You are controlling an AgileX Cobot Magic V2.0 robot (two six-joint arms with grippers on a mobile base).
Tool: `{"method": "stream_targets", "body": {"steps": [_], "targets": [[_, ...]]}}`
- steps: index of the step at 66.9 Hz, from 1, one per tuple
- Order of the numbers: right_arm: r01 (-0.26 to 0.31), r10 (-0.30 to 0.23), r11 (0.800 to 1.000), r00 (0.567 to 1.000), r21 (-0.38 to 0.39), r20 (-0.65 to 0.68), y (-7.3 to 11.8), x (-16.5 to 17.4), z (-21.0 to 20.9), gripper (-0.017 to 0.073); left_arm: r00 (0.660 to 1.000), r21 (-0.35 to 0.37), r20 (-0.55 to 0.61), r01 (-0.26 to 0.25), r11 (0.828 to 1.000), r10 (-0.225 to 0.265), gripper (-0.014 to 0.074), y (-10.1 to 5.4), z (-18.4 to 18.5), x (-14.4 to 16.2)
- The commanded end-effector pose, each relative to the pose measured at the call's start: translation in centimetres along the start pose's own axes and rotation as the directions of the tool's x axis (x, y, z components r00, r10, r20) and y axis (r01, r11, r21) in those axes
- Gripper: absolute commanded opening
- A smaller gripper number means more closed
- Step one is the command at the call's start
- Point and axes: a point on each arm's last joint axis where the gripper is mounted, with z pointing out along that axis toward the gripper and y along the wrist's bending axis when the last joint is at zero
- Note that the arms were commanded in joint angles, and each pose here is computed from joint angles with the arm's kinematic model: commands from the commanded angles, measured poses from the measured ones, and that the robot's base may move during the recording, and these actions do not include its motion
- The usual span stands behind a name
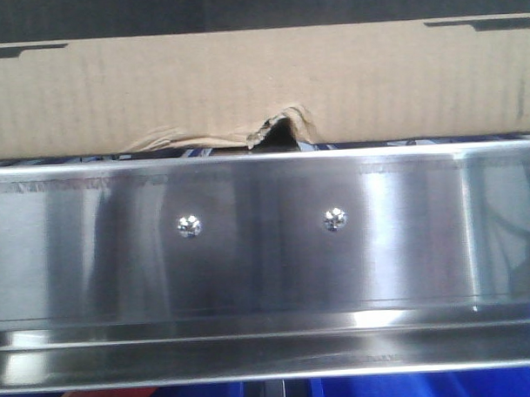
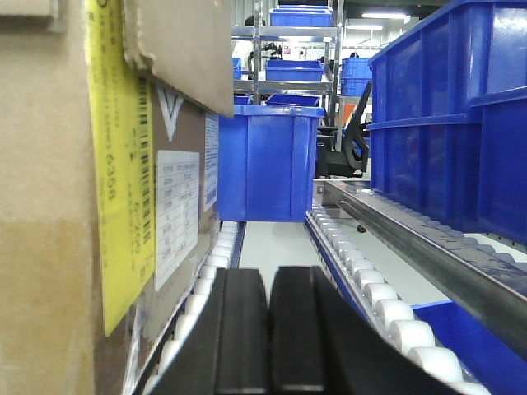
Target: Grab carton from right shelf to conveyor
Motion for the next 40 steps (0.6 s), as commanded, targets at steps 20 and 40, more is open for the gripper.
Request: {"method": "stream_targets", "body": {"steps": [20,40], "targets": [[0.011,-0.012,1.0,0.999,0.004,0.032,-0.02,-0.3,-0.03,-0.007,1.0,0.002,0.02,0.0,1.0,0.0,-0.0016,-0.01,-0.03,-0.22],[0.011,-0.012,1.0,0.999,0.004,0.032,-0.02,-0.3,-0.03,-0.007,1.0,0.002,0.02,0.0,1.0,0.0,-0.0016,-0.01,-0.03,-0.22]]}}
